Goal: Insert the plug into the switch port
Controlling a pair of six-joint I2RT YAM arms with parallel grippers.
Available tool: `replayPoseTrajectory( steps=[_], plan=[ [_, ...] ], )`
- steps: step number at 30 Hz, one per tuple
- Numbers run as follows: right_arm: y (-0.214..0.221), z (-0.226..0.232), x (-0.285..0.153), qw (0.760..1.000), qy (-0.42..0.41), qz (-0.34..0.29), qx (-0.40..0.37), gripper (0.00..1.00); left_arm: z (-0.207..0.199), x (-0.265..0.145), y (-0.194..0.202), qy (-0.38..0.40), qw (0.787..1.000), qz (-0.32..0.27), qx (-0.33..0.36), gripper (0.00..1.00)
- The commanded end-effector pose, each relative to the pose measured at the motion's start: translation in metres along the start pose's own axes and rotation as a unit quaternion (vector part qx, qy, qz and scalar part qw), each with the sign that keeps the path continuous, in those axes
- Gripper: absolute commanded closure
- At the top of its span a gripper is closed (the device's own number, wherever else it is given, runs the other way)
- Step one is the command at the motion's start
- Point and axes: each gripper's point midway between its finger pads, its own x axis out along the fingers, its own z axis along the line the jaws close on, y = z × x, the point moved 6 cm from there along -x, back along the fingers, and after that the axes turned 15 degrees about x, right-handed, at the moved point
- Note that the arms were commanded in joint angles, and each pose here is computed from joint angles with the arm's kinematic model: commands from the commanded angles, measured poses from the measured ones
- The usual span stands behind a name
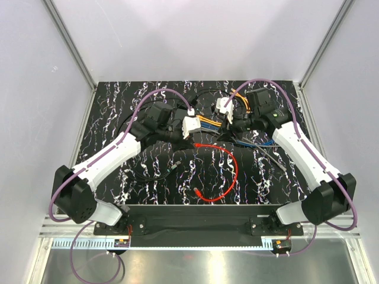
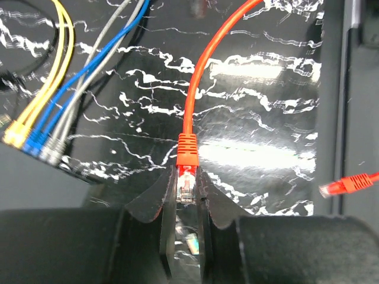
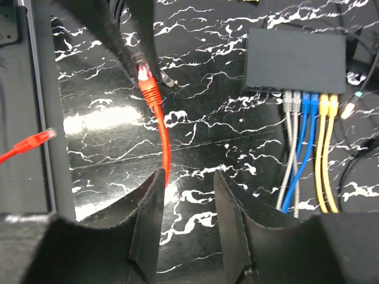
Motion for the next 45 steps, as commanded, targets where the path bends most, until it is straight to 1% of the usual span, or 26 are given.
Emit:
replayPoseTrajectory(
  steps=[1,3,4,6,10,18,28,34,38,41,45],
  plan=[
    [-0.018,0.003,-0.007,0.996,0.014,-0.046,-0.074,0.55,0.005,-0.005,-0.022,-0.010,0.997,-0.046,-0.055,1.00],
    [-0.015,0.007,-0.001,0.996,-0.005,-0.052,-0.075,0.55,0.005,-0.005,-0.022,-0.012,0.997,-0.049,-0.054,1.00],
    [-0.018,0.007,0.003,0.994,-0.003,-0.061,-0.086,0.55,0.004,-0.005,-0.023,-0.008,0.997,-0.050,-0.052,1.00],
    [-0.011,0.006,0.012,0.994,-0.009,-0.060,-0.087,0.56,0.003,-0.004,-0.023,-0.005,0.997,-0.053,-0.050,1.00],
    [-0.016,0.012,0.022,0.992,-0.031,-0.070,-0.101,0.58,0.004,-0.005,-0.026,0.001,0.998,-0.056,-0.042,1.00],
    [-0.009,0.019,0.039,0.990,-0.057,-0.052,-0.118,0.59,0.008,-0.004,-0.028,-0.003,0.997,-0.065,-0.029,1.00],
    [0.003,0.021,0.049,0.990,-0.070,-0.032,-0.121,0.59,0.014,-0.003,-0.033,-0.007,0.998,-0.068,-0.017,1.00],
    [0.010,0.020,0.054,0.989,-0.070,-0.022,-0.126,0.62,0.015,-0.001,-0.031,-0.006,0.998,-0.068,-0.018,1.00],
    [0.011,0.018,0.056,0.990,-0.068,-0.022,-0.125,0.67,0.015,0.000,-0.032,-0.004,0.997,-0.070,-0.021,1.00],
    [0.010,0.018,0.057,0.989,-0.069,-0.020,-0.125,0.67,0.017,0.000,-0.034,-0.006,0.997,-0.072,-0.019,1.00],
    [0.010,0.016,0.060,0.990,-0.067,-0.019,-0.126,0.73,0.018,0.001,-0.034,-0.004,0.997,-0.073,-0.019,1.00]
  ],
)
